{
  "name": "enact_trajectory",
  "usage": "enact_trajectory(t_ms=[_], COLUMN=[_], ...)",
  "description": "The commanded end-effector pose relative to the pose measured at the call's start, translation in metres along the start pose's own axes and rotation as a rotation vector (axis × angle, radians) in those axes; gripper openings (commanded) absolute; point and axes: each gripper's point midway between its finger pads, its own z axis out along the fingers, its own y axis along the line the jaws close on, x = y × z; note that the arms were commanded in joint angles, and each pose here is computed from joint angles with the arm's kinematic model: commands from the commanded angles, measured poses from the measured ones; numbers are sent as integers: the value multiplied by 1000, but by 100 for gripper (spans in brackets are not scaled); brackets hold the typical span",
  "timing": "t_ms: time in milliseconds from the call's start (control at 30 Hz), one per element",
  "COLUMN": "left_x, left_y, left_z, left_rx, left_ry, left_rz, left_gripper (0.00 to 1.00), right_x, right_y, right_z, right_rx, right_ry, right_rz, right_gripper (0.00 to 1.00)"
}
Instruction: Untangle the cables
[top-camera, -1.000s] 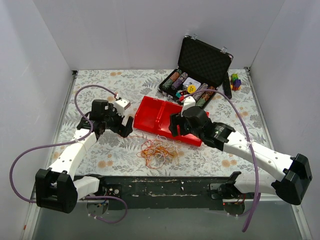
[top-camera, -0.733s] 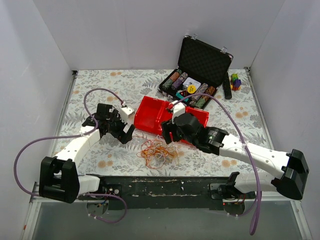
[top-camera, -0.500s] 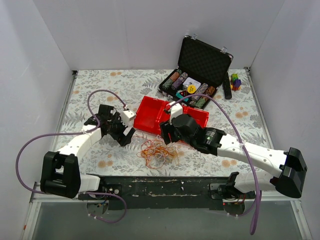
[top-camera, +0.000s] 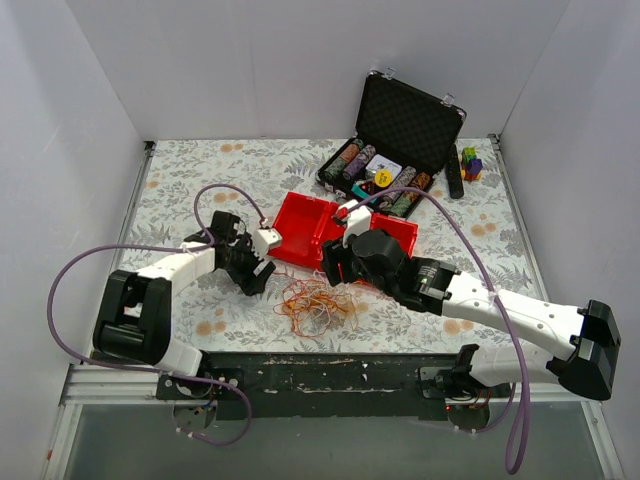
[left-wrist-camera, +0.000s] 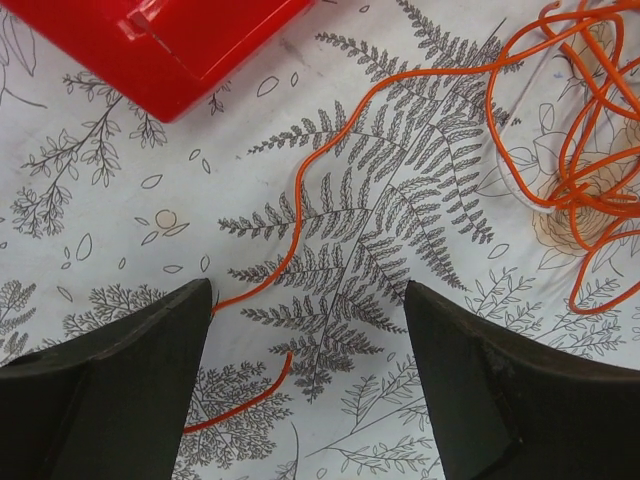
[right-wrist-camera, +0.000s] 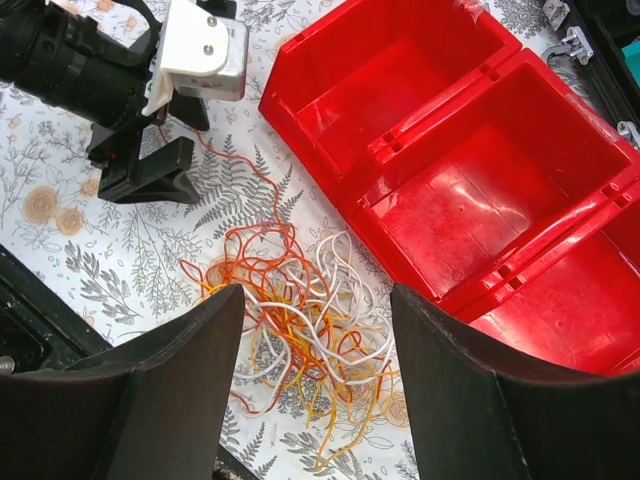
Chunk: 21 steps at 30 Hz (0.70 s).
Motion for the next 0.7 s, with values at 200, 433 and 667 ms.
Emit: enact_trajectory(t_ms=[200, 433, 667], left_x=[-13, -39, -126], left_y=[-5, 3, 3], left_z=[13, -9, -90], left_rx=[34, -40, -97], left_ry=[-39, -114, -335], left_rz=[51, 51, 43], left_gripper=[24, 0, 0], right_x=[-13, -7, -4], right_y=[0, 1, 18], right_z=[-5, -3, 7], right_rx=[3, -7, -82], right_ry=[-68, -59, -54], right_rz=[37, 34, 29], right_gripper=[66, 66, 70])
